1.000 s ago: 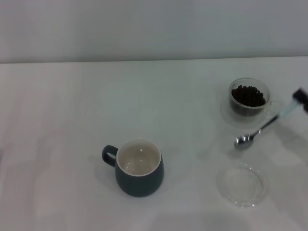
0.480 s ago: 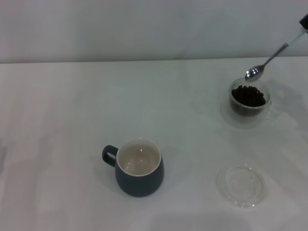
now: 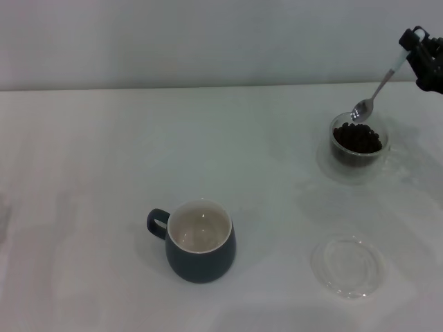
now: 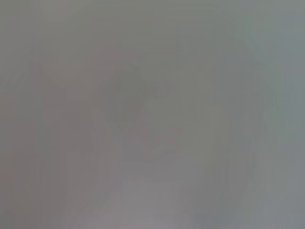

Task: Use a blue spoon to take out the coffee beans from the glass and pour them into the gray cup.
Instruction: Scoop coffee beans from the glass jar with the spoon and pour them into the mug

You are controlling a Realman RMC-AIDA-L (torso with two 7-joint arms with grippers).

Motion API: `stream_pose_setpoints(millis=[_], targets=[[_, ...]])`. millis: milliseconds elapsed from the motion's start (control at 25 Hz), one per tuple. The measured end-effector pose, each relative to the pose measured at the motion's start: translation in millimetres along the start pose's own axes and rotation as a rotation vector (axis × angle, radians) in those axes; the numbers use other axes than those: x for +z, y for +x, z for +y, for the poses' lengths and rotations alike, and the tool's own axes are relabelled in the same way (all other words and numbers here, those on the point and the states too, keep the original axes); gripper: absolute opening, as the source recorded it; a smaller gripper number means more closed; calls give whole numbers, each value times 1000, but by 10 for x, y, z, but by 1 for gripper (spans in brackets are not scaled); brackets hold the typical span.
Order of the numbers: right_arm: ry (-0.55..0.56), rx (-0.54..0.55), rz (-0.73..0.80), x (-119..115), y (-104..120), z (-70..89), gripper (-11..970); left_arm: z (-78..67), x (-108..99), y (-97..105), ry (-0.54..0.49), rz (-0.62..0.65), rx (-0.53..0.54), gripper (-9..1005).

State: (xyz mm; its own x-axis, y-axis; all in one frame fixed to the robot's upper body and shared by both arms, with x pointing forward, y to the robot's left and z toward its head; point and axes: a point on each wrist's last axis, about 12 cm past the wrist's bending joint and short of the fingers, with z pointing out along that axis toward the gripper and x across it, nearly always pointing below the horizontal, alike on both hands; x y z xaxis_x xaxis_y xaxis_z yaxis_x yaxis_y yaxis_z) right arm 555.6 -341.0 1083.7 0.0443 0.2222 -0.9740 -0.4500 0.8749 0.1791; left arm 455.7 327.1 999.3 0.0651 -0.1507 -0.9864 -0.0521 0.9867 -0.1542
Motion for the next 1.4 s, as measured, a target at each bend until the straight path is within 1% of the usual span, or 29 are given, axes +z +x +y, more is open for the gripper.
stream_pose_setpoints(millis=[240, 640, 920, 1120, 1160, 1200, 1400], targets=[[21, -46, 27, -8, 50, -13, 148, -16, 44, 11, 4, 15, 4, 729], [66, -68, 106, -43, 159, -55, 148, -23, 77, 17, 6, 25, 7, 729], [79, -73, 128, -45, 190, -65, 148, -24, 81, 16, 7, 25, 8, 729], [91, -36, 146, -55, 251, -52, 148, -23, 81, 16, 7, 25, 9, 730], [106, -6, 155, -57, 271, -60, 148, -24, 83, 15, 7, 25, 9, 730], [106, -6, 155, -57, 271, -60, 148, -27, 90, 12, 9, 24, 9, 730], [142, 72, 173, -43, 302, -85, 149, -27, 128, 8, 13, 28, 17, 729]])
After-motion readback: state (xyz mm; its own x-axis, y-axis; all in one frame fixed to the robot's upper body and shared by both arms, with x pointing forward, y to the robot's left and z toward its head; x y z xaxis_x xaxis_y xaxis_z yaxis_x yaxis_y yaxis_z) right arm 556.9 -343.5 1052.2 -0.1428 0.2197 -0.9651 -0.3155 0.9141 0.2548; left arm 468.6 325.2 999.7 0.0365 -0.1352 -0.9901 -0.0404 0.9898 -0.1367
